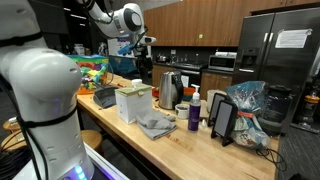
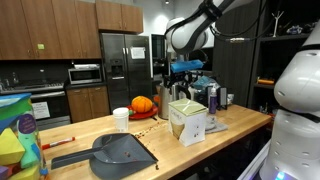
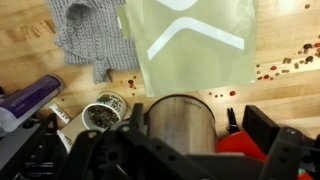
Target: Lift open the lid of the white box
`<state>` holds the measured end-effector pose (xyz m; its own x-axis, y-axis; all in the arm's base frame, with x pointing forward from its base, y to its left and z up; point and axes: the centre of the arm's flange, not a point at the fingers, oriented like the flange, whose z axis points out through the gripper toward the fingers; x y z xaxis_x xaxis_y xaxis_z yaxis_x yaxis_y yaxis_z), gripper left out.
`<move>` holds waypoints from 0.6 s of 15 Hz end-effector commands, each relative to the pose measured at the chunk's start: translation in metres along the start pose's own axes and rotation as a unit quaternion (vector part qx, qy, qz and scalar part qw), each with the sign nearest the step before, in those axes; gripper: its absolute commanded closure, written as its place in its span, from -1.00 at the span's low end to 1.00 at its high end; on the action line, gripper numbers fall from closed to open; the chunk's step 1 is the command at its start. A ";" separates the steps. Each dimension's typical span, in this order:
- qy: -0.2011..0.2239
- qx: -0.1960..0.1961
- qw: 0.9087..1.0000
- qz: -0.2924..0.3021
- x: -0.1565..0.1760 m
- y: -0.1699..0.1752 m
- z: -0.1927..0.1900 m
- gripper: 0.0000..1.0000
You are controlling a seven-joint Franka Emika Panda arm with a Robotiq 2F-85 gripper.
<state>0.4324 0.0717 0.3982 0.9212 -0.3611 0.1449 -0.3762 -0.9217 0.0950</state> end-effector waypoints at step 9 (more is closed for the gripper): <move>-0.047 0.015 0.999 0.001 0.010 0.061 0.006 -1.00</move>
<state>0.4293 0.0283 0.3970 0.9120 -0.4023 0.0800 -0.4081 -0.9095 0.0794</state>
